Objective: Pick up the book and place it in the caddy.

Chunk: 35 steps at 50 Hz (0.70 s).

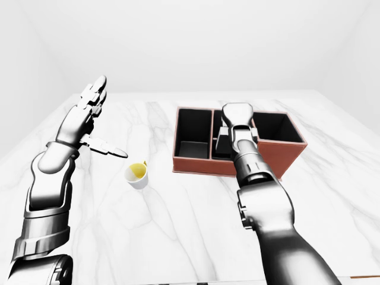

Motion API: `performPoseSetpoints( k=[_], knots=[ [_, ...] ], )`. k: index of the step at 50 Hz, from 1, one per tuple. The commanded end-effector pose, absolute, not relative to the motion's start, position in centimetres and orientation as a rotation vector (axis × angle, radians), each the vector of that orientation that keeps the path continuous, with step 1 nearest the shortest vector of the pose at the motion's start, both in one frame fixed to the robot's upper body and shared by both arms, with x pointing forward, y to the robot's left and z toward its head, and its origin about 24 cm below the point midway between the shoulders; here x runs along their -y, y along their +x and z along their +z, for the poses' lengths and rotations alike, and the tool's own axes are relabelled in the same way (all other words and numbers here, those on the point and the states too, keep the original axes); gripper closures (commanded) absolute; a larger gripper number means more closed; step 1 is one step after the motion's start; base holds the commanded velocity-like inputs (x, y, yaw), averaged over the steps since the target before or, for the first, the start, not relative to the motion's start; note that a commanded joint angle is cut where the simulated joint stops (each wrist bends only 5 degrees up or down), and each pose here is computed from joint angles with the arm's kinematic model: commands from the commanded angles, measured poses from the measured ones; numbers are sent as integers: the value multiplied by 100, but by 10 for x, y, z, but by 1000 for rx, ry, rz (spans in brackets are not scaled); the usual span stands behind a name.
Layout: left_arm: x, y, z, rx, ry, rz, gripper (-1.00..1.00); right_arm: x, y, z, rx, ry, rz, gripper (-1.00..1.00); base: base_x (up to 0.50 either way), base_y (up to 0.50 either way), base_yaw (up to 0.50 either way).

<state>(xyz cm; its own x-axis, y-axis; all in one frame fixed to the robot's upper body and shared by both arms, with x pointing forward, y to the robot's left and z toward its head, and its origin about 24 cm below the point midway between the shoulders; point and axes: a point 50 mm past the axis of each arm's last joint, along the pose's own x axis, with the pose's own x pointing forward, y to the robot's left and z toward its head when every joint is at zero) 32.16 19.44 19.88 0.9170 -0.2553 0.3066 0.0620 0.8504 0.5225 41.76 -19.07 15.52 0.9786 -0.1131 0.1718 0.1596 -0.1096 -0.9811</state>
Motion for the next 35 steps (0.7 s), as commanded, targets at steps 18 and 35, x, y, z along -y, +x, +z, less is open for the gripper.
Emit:
performPoseSetpoints(
  k=[18,35],
  knots=[
    [-195,323,197,367,532,-169,-100,193,416,155,77,-1678,-284,100,0,0,0],
    [-195,323,196,364,536,-170,-100,193,415,150,81,-1681,-285,100,0,0,0]
  ],
)
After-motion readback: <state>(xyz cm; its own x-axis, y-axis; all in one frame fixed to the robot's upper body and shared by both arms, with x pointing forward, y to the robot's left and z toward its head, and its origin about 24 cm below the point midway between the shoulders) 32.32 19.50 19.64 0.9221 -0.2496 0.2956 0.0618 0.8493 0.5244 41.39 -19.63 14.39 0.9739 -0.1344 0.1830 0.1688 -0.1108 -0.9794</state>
